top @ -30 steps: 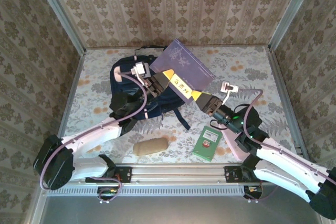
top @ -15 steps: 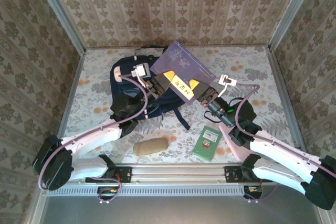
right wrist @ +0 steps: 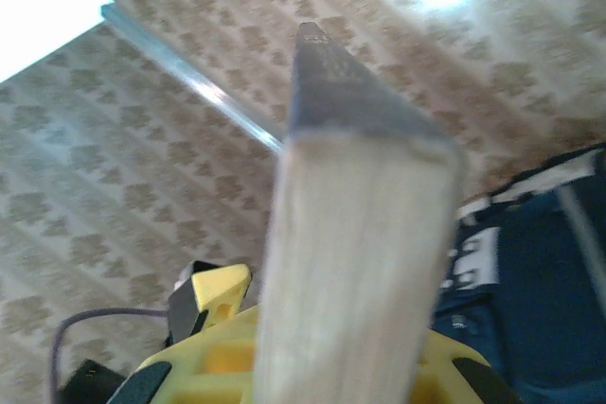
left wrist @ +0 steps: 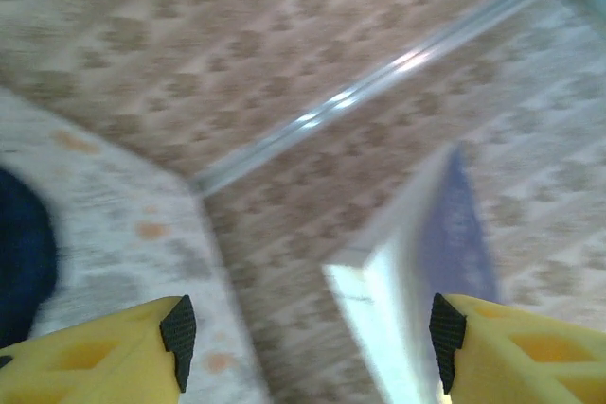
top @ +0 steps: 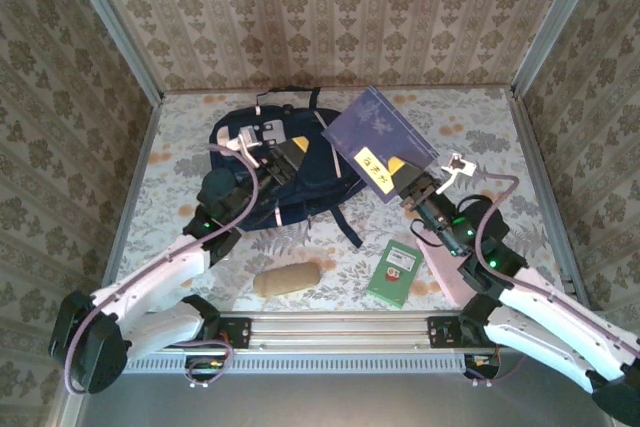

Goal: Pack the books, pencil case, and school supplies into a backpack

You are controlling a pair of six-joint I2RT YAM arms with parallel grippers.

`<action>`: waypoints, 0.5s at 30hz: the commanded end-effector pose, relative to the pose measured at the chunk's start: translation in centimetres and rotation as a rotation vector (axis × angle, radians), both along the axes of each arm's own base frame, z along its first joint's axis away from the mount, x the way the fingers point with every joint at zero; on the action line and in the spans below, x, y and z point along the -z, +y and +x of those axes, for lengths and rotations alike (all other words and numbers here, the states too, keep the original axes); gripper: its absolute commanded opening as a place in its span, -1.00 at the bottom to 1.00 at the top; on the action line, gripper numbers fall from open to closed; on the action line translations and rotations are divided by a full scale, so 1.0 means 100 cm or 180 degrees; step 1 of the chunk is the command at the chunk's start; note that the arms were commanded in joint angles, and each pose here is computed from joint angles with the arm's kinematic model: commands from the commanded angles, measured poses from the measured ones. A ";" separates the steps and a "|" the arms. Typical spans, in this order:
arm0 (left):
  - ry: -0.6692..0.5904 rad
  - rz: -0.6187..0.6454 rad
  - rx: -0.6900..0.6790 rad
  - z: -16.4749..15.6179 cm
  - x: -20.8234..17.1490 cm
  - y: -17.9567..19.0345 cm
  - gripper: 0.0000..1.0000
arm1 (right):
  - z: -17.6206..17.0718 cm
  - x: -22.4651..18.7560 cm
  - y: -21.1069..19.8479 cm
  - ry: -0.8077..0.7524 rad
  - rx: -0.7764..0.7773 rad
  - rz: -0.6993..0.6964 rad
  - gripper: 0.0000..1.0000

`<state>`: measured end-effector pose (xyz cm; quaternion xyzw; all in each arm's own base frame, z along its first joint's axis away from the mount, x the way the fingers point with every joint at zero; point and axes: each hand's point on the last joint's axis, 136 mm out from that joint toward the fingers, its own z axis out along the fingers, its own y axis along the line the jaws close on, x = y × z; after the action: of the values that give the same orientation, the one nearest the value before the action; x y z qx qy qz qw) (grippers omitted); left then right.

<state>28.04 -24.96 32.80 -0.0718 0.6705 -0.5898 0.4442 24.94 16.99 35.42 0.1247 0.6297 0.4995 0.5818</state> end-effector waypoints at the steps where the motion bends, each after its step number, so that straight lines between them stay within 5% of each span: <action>1: 0.0399 0.0947 -0.0068 0.010 0.042 0.010 0.40 | 0.007 0.051 -0.033 0.0410 0.0523 -0.0510 -1.00; 4: 0.0514 0.1339 0.0060 0.027 0.049 0.003 0.41 | 0.005 0.072 -0.051 0.0577 0.0692 -0.0557 -1.00; 15: 0.1177 0.1424 0.0760 0.124 0.119 -0.061 0.36 | 0.003 0.100 -0.081 0.0925 0.1023 -0.0802 -1.00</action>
<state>40.14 -29.86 21.39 -0.0316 0.8532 -0.4396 0.2789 25.39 10.03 24.18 0.2116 0.7475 0.3086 0.5488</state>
